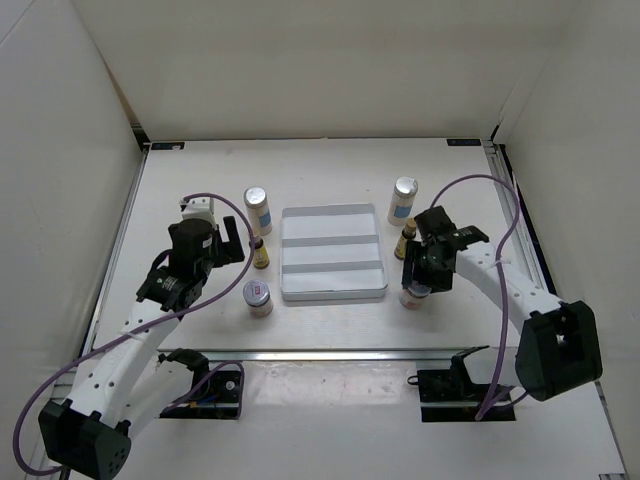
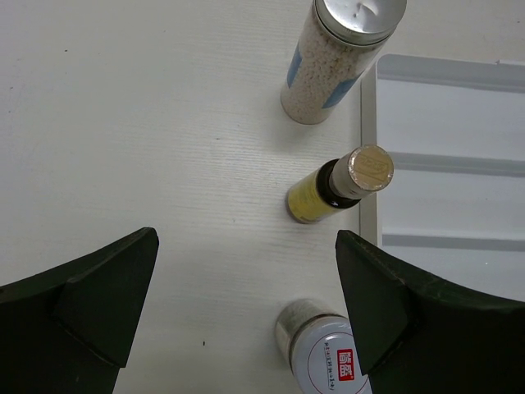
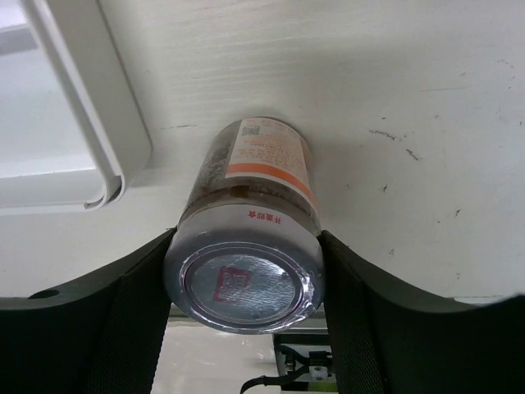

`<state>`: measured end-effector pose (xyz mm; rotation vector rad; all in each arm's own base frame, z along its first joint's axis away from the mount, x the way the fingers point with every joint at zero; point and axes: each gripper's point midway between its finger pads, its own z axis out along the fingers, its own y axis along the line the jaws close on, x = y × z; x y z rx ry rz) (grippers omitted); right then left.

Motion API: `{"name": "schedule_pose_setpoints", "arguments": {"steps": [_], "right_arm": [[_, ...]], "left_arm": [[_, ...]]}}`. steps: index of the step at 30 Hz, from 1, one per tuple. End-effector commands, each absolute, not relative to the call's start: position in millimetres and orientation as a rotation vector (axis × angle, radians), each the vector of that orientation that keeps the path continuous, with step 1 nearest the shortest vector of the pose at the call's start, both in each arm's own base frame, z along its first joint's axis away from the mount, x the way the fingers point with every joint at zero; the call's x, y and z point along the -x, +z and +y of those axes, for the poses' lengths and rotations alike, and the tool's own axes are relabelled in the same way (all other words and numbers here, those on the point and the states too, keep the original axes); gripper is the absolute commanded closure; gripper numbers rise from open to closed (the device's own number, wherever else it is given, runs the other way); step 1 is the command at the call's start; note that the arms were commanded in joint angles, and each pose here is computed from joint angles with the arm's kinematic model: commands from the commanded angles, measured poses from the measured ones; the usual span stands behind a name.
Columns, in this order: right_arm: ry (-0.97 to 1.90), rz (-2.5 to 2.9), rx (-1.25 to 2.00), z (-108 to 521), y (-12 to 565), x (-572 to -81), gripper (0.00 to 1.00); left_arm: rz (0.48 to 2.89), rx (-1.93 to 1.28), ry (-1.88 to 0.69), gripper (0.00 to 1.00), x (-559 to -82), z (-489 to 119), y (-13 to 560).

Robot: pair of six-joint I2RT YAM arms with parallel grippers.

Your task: Organize the condiment bottles

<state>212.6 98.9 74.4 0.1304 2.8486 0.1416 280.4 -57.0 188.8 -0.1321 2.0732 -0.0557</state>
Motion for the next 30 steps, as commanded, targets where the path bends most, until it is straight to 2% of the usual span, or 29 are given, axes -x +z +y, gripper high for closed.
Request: {"name": "schedule_pose_setpoints", "arguments": {"steps": [1,3,7,11,18,30], "right_arm": [[0.108,2.738,-0.044,110,111,-225,0.74],[0.127,2.660,0.057,124,140,-232,0.82],[0.184,2.531,0.197,155,184,-241,0.87],[0.177,2.503,0.286,178,196,-247,0.90],[0.153,2.566,0.401,206,163,-263,0.92],[0.180,2.710,0.453,216,95,-250,0.92]], "left_arm": [[2.021,0.158,-0.066,0.00,-282,-56,209],[2.021,0.158,-0.066,0.00,-282,-56,209],[2.021,0.158,-0.066,0.00,-282,-56,209],[2.022,0.149,-0.060,0.00,-282,-55,209],[2.022,0.149,-0.060,0.00,-282,-55,209],[2.030,0.147,-0.056,0.00,-283,-56,206]]}}
